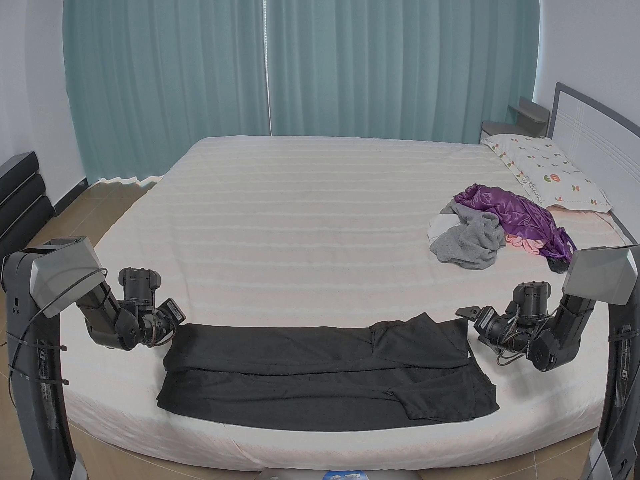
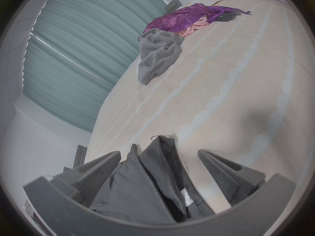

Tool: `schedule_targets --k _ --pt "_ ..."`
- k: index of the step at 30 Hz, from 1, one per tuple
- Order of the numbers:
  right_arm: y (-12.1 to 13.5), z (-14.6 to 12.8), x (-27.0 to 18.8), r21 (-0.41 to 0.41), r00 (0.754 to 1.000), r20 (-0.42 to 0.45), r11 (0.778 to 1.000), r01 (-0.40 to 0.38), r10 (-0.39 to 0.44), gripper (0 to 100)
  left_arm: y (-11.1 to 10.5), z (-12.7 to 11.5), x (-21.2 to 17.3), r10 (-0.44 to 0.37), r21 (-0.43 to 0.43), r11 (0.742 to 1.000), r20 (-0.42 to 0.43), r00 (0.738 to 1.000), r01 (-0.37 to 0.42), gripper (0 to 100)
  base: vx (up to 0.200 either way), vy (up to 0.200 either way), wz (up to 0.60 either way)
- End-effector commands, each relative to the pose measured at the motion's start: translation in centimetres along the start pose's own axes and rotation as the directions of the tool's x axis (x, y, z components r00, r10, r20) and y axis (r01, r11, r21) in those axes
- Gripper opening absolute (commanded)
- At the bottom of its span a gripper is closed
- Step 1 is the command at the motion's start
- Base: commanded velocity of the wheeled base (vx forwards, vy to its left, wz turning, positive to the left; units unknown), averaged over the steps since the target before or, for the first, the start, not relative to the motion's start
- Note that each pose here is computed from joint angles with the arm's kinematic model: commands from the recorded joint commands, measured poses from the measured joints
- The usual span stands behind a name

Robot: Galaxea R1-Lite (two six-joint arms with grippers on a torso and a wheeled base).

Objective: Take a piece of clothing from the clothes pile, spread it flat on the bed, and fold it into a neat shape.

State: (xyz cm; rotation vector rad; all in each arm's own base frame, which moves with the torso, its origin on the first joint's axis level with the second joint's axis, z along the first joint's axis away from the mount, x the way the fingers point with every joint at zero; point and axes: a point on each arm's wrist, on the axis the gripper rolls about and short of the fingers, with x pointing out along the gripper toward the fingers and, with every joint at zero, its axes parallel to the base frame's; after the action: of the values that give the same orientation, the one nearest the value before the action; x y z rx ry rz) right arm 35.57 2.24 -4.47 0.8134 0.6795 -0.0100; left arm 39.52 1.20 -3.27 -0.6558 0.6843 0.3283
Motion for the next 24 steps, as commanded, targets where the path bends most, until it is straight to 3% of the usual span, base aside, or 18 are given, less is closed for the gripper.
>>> schedule_targets --k 1,19,20,24 --pt "0.2 0.2 0.9 -0.005 1.000 0.009 1.000 0.009 -0.009 100 0.0 0.3 0.1 0.004 -0.009 1.000 0.011 1.000 -0.004 0 0.000 0.000 0.00" --pt "0.3 0.0 2.5 -0.020 0.999 0.035 1.000 0.024 -0.023 100 0.7 1.0 -0.4 0.013 -0.044 0.999 0.035 0.999 -0.012 0 0.000 0.000 0.00" --pt "0.3 -0.1 2.5 -0.020 0.999 0.034 0.999 0.025 -0.025 100 0.7 0.9 -0.4 0.012 -0.043 0.999 0.032 0.999 -0.011 100 0.000 0.000 0.00" --pt "0.3 -0.1 2.5 -0.021 0.999 0.036 1.000 0.023 -0.022 100 0.4 0.7 -0.4 -0.019 -0.038 0.999 0.010 1.000 0.019 100 0.000 0.000 0.00"
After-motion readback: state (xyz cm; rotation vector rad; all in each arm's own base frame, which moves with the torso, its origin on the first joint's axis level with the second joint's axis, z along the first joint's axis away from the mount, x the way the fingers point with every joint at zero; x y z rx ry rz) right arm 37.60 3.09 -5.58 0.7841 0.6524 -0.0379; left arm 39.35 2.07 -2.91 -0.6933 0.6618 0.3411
